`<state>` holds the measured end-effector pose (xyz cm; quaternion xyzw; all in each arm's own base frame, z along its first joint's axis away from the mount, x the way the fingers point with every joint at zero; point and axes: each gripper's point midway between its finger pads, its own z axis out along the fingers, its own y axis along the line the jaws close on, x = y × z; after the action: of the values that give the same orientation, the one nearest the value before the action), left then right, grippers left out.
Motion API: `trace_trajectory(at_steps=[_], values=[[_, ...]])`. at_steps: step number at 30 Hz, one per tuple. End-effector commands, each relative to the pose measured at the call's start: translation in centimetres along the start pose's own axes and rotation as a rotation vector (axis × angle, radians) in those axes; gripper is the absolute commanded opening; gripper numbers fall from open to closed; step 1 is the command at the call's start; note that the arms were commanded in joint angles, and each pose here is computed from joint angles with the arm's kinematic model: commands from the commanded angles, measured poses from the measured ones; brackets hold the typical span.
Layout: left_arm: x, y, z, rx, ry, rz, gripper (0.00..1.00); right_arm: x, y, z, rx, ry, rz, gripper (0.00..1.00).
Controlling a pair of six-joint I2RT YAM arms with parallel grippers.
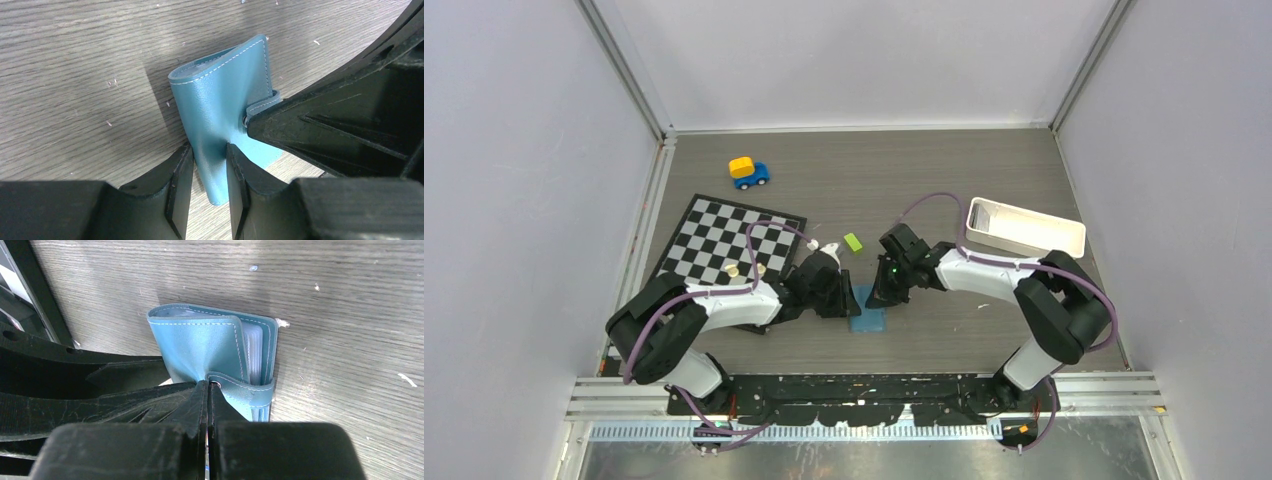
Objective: Put the credit cards into the card holder
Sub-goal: Reset both arms, then insert the credit card into the card holder.
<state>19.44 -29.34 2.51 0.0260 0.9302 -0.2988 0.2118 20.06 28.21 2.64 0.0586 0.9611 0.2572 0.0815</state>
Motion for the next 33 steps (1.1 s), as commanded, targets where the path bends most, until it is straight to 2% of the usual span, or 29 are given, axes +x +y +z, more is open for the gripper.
trace_trajectory(at_steps=[1, 6, 9, 11, 14, 17, 18, 19, 24, 29, 33], values=[[2.5, 5.1, 0.0, -0.189, 0.071, 0.049, 0.32, 0.7, -8.3, 2.7, 0.330, -0.021, 0.011, 0.00], [2.0, 4.6, -0.4, -0.176, 0.059, 0.057, 0.33, 0.0, -6.3, 2.1, 0.266, -0.034, -0.013, 0.01], [1.0, 3.5, -1.0, -0.151, 0.035, 0.074, 0.41, -1.4, -3.1, 0.7, 0.169, -0.069, -0.060, 0.01], [-0.3, 2.9, -1.5, -0.149, -0.008, 0.092, 0.47, -2.4, -0.8, -0.5, 0.101, -0.095, -0.094, 0.07], [-2.4, 1.3, -2.8, -0.132, -0.055, 0.133, 0.55, -4.3, 2.7, -3.1, 0.000, -0.150, -0.134, 0.24], [-5.0, 0.1, -4.5, -0.139, -0.111, 0.172, 0.61, -6.4, 4.3, -6.2, -0.040, -0.225, -0.149, 0.41], [-5.5, 0.2, -5.1, -0.148, -0.122, 0.176, 0.64, -7.1, 4.3, -7.3, -0.045, -0.249, -0.145, 0.43], [-6.2, 0.1, -5.6, -0.154, -0.138, 0.173, 0.68, -7.7, 4.2, -8.2, -0.046, -0.272, -0.142, 0.48], [-9.3, 2.6, -7.9, -0.220, -0.178, 0.118, 0.83, -11.0, 0.3, -11.9, 0.025, -0.392, -0.104, 0.57], [-13.2, 6.3, -11.2, -0.281, -0.232, 0.027, 0.88, -14.4, -5.8, -15.6, 0.155, -0.546, -0.028, 0.59], [-16.4, 7.9, -16.0, -0.347, -0.382, 0.045, 0.90, -16.1, -10.0, -20.6, 0.254, -0.734, 0.024, 0.59]])
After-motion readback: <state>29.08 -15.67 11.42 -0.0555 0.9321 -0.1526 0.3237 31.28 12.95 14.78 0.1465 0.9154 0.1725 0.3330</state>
